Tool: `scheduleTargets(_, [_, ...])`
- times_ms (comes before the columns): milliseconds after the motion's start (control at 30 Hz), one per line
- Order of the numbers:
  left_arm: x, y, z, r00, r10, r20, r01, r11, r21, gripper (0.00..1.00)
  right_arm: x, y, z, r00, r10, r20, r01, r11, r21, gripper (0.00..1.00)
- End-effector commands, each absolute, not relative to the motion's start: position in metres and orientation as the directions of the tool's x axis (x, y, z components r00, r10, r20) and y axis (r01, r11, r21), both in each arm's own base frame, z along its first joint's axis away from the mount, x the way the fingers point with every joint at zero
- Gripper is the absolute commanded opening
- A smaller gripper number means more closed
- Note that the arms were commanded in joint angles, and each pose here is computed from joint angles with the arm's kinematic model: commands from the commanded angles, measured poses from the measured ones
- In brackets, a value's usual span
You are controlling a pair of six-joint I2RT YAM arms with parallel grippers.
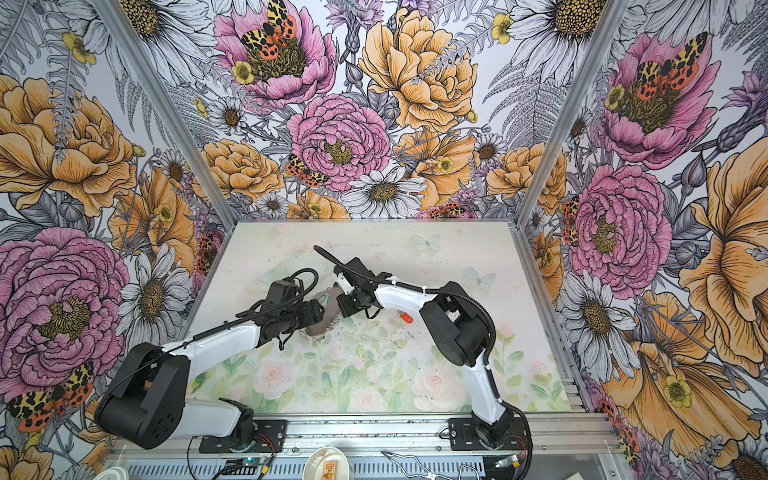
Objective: Put the keys on the keyring
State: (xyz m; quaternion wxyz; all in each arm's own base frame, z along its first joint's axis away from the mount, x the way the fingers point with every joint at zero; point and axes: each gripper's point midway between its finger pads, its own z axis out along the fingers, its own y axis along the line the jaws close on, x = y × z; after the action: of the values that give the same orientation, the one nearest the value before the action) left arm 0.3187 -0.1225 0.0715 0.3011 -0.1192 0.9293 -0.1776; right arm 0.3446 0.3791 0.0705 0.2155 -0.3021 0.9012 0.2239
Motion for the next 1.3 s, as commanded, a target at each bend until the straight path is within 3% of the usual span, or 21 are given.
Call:
scheduleTargets(0, [0.322, -0.127, 0.108, -0.747, -0.302, -0.592, -0.018, 0.9, -0.435, 0.85, 0.345, 0.37, 0.132, -0.563, -0.503, -0.655, -0.746, 0.651, 0.141, 0.0])
scheduleTargets(367, [0.317, -0.158, 0.206, -0.554, -0.296, -0.778, 0.298, 0.802, -0.517, 0.81, 0.301, 0.357, 0.221, -0.329, -0.51, -0.795, -0.878, 0.475, 0.058, 0.0])
scheduleTargets(567, [0.303, -0.191, 0.232, -0.498, -0.256, -0.828, 0.482, 0.713, -0.51, 0.74, 0.28, 0.35, 0.226, -0.242, -0.533, -0.811, -0.922, 0.387, 0.021, 0.0])
scheduleTargets(767, [0.277, -0.216, 0.233, -0.428, -0.204, -0.881, 0.629, 0.633, -0.452, 0.69, 0.27, 0.35, 0.223, -0.202, -0.537, -0.819, -0.943, 0.333, 0.014, 0.0])
scheduleTargets(967, [0.266, -0.218, 0.224, -0.4, -0.171, -0.9, 0.66, 0.627, -0.413, 0.68, 0.266, 0.345, 0.238, -0.176, -0.484, -0.857, -0.955, 0.296, 0.029, 0.0])
scheduleTargets(1133, [0.259, -0.223, 0.22, -0.404, -0.145, -0.903, 0.699, 0.588, -0.407, 0.52, 0.26, 0.341, 0.245, -0.165, -0.448, -0.879, -0.964, 0.261, 0.049, 0.0])
scheduleTargets(1267, [0.256, -0.227, 0.218, -0.407, -0.141, -0.902, 0.718, 0.561, -0.412, 0.49, 0.258, 0.34, 0.251, -0.155, -0.411, -0.898, -0.968, 0.243, 0.056, 0.0])
